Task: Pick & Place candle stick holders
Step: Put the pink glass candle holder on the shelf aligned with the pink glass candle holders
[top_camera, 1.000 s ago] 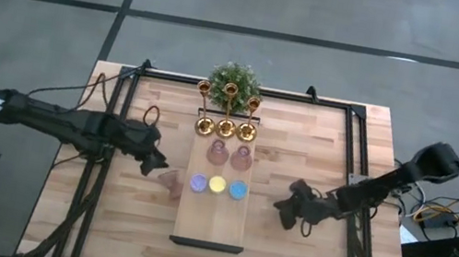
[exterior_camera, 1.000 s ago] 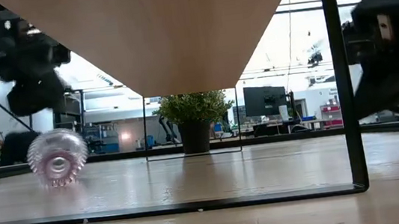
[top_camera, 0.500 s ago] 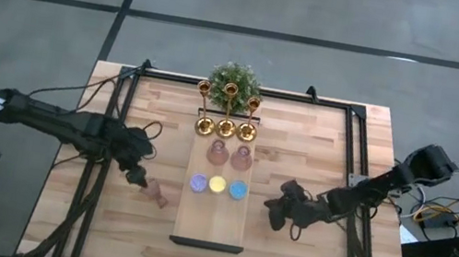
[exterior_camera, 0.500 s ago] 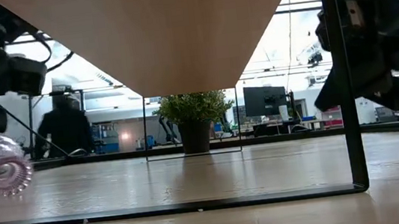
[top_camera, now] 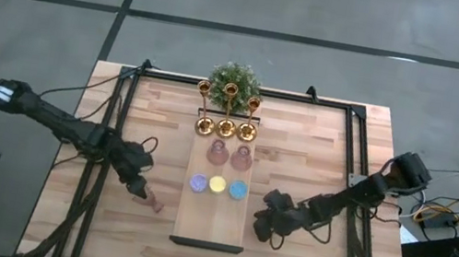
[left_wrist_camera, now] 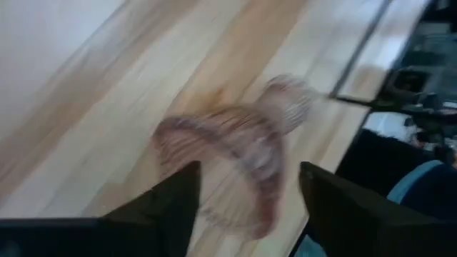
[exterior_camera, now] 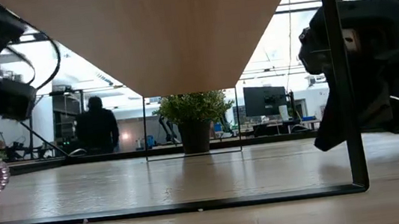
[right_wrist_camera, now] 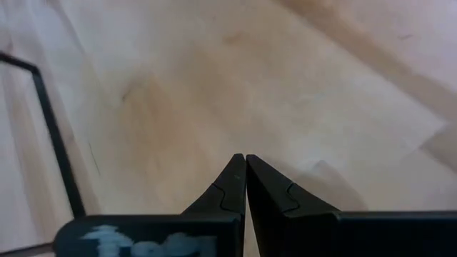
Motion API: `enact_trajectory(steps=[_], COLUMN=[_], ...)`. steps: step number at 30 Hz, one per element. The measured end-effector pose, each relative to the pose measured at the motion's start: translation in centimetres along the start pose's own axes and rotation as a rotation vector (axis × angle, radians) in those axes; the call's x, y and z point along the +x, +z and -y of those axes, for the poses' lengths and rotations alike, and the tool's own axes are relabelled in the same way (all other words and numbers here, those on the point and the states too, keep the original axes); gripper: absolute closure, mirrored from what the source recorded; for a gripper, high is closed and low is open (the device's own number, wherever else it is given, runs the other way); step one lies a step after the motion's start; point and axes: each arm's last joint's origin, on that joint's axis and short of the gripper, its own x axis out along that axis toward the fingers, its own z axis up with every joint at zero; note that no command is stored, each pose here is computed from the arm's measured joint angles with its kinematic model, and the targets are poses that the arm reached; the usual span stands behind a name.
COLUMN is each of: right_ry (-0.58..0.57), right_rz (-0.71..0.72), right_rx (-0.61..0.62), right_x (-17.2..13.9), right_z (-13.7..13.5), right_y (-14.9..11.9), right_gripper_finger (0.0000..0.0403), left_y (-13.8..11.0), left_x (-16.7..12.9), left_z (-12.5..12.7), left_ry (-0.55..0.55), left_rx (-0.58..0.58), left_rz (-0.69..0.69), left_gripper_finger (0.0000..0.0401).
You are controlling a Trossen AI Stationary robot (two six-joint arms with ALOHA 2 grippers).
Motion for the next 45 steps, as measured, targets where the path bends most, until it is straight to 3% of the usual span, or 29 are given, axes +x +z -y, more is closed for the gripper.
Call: enact_trajectory(steps=[6, 9, 16, 30, 41, 45], right_ry=[0.007, 0.003, -0.007, -0.067, 0.149, 0.304], right_rz=[-0.018, -0.020, -0.023, -0.032, 0.093, 0.196], right_rx=[-0.028, -0.033, -0.060, -0.080, -0.060, -0.085], right_x=[0.1, -0.2, -1.0, -3.8, -9.0, -11.5], right_z=[-0.1, -0.1, 0.0, 0.7, -1.1, -2.3], right_y=[0.0, 0.0, 0.4, 1.5, 4.3, 5.9], right_gripper_finger=[0.0394, 0.0394, 0.0394, 0.0394, 0.0394, 0.0394], left_y=[-0.8, -0.7, -0.4, -0.4, -1.4, -1.6], left_x=[1.0, 1.1, 0.6, -2.2, -7.8, -10.4], left_z=[-0.8, -0.3, 0.4, 3.1, 6.8, 8.4], left_ry=[-0.004, -0.065, -0.092, -0.273, -0.559, -0.649], left_rx=[0.006, 0.043, 0.062, 0.135, 0.211, 0.236], left_rz=[-0.022, 0.025, 0.125, 0.229, 0.252, 0.381], left_gripper_finger=[0.0300, 0.0371, 0.0373, 0.0373, 0.0373, 0.0373])
